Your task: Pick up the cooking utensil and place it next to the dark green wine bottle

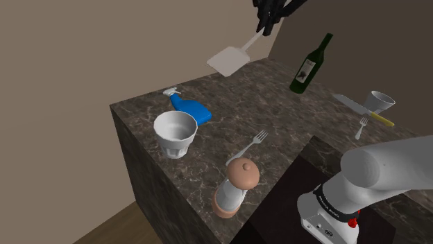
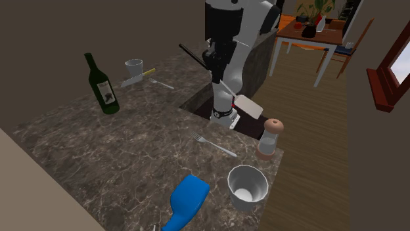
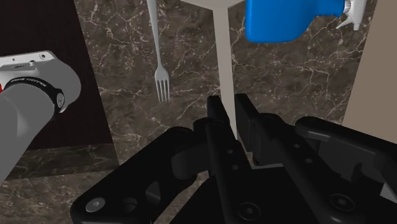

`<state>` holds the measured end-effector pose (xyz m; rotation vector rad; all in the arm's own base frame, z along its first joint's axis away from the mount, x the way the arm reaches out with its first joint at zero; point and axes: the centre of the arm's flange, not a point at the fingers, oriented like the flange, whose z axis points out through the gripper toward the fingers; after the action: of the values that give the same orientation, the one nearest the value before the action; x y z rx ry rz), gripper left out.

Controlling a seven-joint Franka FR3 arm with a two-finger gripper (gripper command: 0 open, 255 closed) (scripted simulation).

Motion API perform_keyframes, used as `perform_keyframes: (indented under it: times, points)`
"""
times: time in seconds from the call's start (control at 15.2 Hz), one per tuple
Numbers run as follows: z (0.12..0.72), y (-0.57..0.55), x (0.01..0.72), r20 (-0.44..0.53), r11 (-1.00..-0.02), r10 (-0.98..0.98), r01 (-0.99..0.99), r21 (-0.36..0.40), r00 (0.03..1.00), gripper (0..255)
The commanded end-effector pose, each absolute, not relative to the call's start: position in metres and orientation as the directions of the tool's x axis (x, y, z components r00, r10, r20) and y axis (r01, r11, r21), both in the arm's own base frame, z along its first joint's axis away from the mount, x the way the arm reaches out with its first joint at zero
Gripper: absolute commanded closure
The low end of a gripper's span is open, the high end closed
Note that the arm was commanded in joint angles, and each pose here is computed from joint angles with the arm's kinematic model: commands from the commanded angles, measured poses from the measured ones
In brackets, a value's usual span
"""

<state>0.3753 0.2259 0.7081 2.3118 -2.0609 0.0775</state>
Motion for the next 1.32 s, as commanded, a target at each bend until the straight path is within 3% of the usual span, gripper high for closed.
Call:
perform_keyframes:
  times: [0.0,0.26,1.25]
  points:
    - [0.719,0.226,0.376,0.066,-0.114,-0.991,-0.993,0.0,0.114,255]
    - [0.735,0.226,0.376,0.066,-0.114,-0.991,-0.993,0.0,0.114,255]
    - [0.735,0.031,0.341,0.066,-0.114,-0.991,-0.993,0.0,0.114,255]
